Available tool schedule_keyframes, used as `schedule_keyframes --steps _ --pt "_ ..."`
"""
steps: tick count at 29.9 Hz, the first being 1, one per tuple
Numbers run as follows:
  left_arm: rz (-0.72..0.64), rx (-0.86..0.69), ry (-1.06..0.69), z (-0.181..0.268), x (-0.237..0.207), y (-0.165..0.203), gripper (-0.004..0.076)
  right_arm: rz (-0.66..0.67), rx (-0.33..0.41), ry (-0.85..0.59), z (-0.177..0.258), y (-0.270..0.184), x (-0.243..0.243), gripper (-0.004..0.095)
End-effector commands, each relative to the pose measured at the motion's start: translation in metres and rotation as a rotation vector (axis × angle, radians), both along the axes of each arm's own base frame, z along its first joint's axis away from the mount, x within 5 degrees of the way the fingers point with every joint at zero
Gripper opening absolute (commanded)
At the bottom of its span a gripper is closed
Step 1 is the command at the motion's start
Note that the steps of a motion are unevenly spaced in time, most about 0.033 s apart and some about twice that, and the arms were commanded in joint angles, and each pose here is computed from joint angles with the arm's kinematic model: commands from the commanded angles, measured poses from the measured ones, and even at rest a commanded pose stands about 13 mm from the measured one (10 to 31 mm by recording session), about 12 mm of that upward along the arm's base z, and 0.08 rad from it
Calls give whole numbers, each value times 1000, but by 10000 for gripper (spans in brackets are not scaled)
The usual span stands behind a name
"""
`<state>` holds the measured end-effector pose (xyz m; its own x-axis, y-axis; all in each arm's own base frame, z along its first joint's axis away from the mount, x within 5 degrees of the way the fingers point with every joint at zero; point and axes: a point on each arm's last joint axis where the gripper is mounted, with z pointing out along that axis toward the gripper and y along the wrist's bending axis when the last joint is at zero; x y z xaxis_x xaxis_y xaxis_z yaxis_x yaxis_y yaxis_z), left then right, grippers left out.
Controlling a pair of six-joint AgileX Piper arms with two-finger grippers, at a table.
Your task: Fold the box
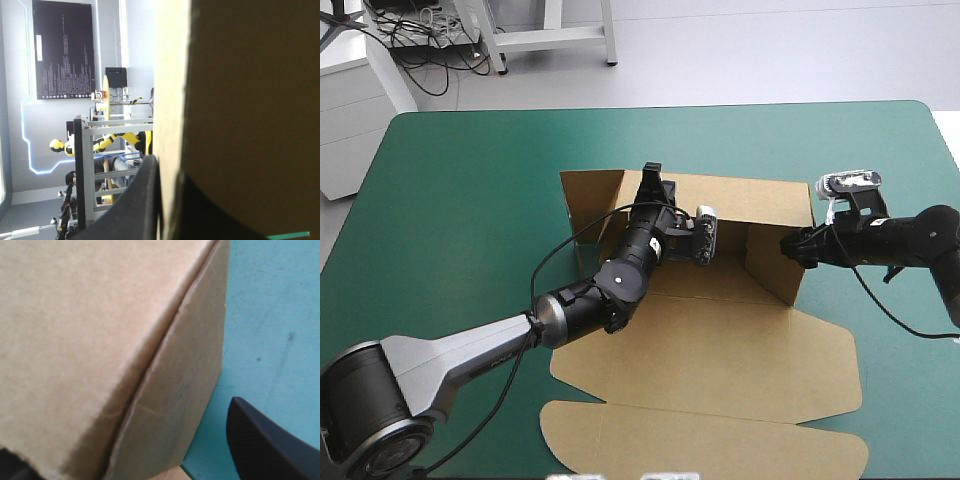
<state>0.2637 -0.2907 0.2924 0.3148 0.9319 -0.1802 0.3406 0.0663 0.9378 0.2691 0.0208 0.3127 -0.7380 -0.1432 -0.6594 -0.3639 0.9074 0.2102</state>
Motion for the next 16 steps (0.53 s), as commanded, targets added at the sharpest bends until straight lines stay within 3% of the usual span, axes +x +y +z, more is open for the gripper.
schedule_keyframes --steps 1,5,8,10,14,16 --pt "-17 -71 -12 19 -6 0 -10 -30 43 -70 12 1 5 670" --pt "-34 -74 -6 19 -7 -1 -10 -46 126 -24 2 4 15 660" --pt "-34 -74 -6 19 -7 -1 -10 -55 158 6 -5 5 21 569" --pt "-34 -74 -6 19 -7 -1 -10 -51 146 15 -9 5 24 412" --pt "-36 -74 -5 18 -7 -1 -10 -18 120 -23 -8 5 25 -16" --pt "-37 -72 -8 19 -7 -1 -10 -9 141 -46 -6 6 26 2"
